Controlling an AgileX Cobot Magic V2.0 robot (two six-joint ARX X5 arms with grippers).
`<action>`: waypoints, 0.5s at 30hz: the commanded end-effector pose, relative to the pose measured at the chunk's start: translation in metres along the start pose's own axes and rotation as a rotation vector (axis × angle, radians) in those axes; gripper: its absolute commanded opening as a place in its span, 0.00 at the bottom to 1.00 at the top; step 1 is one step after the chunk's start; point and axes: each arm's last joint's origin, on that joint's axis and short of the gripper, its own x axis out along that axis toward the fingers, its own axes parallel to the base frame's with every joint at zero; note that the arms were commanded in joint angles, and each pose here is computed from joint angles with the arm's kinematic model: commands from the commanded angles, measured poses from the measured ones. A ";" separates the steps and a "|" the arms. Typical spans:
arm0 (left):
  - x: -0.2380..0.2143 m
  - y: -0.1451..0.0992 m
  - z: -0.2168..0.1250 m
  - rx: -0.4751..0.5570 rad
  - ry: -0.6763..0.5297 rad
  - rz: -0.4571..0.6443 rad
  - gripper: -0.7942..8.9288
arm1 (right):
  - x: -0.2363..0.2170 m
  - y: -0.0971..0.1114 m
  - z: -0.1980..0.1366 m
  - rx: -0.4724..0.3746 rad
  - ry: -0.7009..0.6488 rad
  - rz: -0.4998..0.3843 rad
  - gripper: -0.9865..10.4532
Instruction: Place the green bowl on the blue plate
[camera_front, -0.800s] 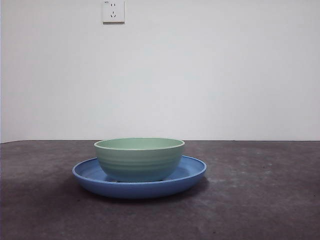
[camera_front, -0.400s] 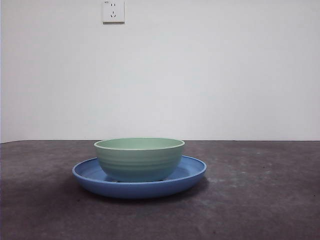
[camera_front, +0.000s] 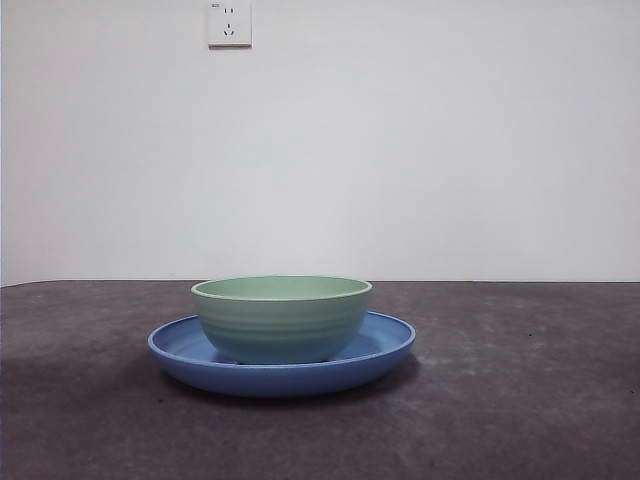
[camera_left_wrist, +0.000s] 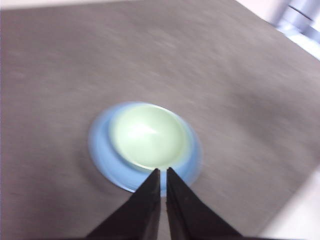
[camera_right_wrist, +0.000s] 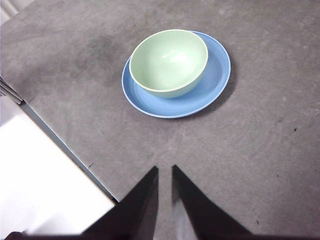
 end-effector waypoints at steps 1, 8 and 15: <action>0.009 0.015 -0.015 0.089 -0.079 0.107 0.10 | -0.002 0.002 0.003 -0.002 -0.015 0.010 0.12; 0.035 0.050 -0.082 0.093 -0.324 0.322 0.10 | -0.002 0.002 0.003 -0.002 -0.015 0.010 0.12; 0.053 0.067 -0.138 0.029 -0.379 0.496 0.10 | -0.002 0.002 0.003 -0.002 -0.015 0.010 0.12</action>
